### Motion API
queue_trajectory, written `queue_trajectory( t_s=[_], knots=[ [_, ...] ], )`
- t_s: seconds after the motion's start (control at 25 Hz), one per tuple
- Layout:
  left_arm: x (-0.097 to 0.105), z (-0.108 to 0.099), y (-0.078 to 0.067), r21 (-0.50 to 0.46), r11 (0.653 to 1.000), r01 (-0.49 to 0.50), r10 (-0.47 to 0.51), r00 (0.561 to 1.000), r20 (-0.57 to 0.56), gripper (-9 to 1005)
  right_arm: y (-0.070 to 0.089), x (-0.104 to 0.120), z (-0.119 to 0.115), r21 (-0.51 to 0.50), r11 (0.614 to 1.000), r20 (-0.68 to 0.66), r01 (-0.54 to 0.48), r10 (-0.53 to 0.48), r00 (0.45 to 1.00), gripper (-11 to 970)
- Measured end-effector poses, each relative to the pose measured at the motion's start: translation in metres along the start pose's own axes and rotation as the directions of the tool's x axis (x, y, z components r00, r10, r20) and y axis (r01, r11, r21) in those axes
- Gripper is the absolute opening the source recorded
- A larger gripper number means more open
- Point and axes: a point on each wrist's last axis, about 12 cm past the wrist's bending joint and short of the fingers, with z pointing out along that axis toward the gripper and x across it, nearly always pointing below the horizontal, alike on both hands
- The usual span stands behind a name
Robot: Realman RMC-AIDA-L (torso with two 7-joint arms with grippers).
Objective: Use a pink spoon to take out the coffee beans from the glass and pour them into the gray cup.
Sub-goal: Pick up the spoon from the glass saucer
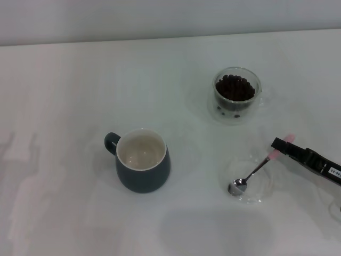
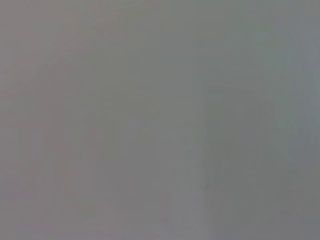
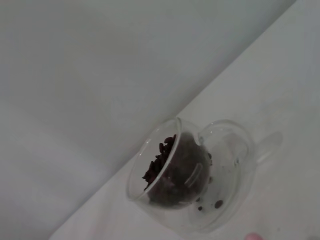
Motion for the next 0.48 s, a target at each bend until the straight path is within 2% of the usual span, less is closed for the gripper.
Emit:
queue_trajectory(
  t_s=[0.48],
  knots=[
    [0.0002,0.0004,-0.0001,-0.004,1.0,0.001,-0.001,1.0,-0.001,447,0.0014,0.0021,0.0018,-0.008,1.0,-0.009,-0.007,0.007,1.0,271]
  ],
)
